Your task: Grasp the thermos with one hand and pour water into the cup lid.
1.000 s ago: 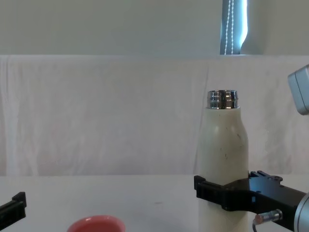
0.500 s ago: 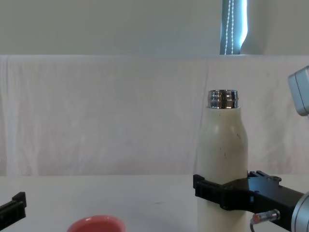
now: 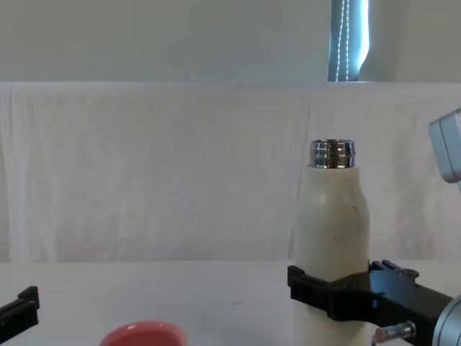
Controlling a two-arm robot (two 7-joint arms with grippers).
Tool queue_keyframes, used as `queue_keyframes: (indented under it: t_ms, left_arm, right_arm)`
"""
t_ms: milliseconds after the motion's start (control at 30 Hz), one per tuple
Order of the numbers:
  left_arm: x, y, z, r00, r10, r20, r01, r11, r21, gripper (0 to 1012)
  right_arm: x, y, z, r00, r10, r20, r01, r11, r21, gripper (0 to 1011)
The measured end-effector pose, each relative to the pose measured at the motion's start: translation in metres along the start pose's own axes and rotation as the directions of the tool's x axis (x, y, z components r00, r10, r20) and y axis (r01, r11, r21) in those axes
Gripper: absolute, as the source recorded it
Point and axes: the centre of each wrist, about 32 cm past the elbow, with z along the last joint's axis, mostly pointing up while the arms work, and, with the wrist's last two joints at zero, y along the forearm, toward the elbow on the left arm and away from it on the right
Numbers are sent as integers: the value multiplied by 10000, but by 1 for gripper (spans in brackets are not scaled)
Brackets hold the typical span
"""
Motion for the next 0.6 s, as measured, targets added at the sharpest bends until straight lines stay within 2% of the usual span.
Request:
queue_keyframes:
  t_ms: [233, 600]
  left_arm:
    - [0, 0, 0, 10000, 0, 0, 0, 10000, 0, 1001]
    - [0, 0, 0, 10000, 0, 0, 0, 10000, 0, 1001]
  right_arm:
    - [-9, 4, -64, 10000, -8, -31, 8, 10000, 62, 960]
    - [-15, 4, -91, 10000, -16, -79, 17, 9999, 124, 960]
